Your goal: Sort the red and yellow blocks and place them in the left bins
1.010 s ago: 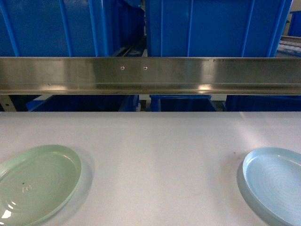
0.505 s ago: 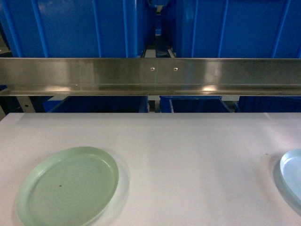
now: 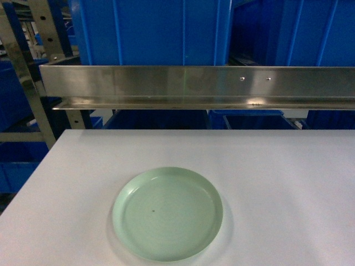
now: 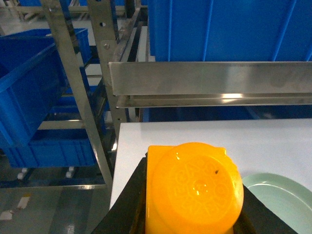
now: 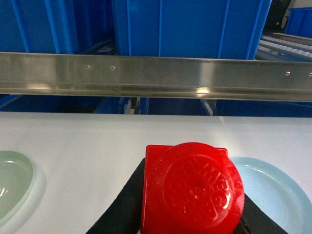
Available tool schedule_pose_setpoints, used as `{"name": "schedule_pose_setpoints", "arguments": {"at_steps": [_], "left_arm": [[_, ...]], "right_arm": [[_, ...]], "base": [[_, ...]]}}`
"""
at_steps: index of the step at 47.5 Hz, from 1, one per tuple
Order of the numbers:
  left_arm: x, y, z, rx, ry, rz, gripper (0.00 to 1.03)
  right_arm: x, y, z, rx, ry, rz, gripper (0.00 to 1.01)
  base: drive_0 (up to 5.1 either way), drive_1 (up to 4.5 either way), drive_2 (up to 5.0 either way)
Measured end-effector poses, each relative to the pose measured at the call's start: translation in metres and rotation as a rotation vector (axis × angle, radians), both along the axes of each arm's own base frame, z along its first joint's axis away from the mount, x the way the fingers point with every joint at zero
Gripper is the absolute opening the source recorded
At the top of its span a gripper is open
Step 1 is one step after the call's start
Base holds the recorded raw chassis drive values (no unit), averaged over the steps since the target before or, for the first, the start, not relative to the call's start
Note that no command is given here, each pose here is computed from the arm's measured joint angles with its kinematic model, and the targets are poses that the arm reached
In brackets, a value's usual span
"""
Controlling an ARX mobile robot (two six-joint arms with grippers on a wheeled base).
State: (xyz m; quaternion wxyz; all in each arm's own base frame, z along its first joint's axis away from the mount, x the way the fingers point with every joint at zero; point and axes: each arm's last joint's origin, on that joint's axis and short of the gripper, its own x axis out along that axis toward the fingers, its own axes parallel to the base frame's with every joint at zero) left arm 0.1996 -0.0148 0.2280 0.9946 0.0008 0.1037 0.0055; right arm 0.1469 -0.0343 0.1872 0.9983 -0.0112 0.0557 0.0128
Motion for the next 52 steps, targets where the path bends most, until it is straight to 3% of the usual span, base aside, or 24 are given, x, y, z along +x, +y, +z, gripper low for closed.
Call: {"name": "schedule_pose_setpoints", "arguments": {"at_steps": [52], "left_arm": [[0.0001,0.0000,-0.0002,0.000,0.001,0.000,0.26]], "right_arm": [[0.0000,0.0000,-0.0002,0.001,0.002,0.000,0.28]], "base": [[-4.9,1.29,3.4]]}}
